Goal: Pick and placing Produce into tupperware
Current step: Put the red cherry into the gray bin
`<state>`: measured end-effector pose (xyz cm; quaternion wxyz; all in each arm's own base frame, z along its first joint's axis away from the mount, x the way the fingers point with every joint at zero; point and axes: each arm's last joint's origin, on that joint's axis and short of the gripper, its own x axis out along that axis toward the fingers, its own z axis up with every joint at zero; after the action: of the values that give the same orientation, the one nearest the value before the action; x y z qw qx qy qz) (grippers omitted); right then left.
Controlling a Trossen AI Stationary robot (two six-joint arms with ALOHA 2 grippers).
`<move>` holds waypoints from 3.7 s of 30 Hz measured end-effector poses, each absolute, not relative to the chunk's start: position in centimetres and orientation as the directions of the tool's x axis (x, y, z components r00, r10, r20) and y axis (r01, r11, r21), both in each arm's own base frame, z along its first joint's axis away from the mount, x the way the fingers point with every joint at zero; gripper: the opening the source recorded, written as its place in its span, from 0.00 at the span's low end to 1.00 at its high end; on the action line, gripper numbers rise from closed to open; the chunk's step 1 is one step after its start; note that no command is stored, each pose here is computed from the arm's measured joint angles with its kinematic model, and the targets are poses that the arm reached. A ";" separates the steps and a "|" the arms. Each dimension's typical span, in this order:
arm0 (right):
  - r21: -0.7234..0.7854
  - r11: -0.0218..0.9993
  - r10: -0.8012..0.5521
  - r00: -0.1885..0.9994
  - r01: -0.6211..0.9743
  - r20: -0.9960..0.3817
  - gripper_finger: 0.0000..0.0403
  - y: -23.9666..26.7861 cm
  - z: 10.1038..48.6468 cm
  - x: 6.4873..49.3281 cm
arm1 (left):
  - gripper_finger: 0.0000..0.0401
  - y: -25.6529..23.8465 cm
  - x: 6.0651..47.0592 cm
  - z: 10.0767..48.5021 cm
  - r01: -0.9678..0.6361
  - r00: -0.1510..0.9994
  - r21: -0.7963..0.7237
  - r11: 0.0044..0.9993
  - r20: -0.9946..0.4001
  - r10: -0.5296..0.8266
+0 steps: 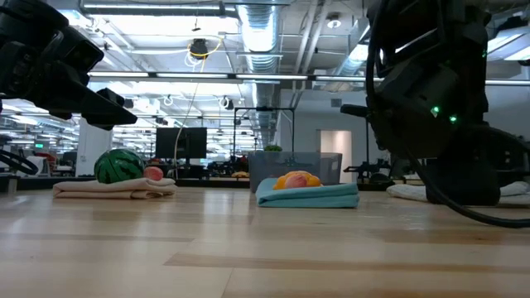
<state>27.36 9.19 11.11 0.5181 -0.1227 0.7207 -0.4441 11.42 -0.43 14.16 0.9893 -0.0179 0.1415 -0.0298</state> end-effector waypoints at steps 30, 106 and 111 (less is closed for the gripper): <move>-0.758 0.575 -0.638 -0.411 0.307 -0.651 0.32 8.9 10.9 27.6 | 0.56 -0.4 11.4 14.2 0.052 0.958 -0.053 0.997 -0.279 -0.064; 0.109 0.749 -0.269 0.450 0.653 -0.851 0.03 -19.3 28.4 34.1 | 0.56 -0.4 11.4 14.1 0.035 0.958 -0.039 0.999 -0.282 -0.045; 0.215 0.755 -0.181 0.513 0.619 -0.839 0.04 -20.1 28.5 33.8 | 0.56 -0.4 11.4 14.1 0.034 0.958 -0.044 0.998 -0.282 -0.045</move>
<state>33.85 -20.07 28.52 0.8318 0.2539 0.4311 -0.2404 11.42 -0.37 14.12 0.9893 -0.0194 0.1430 -0.0200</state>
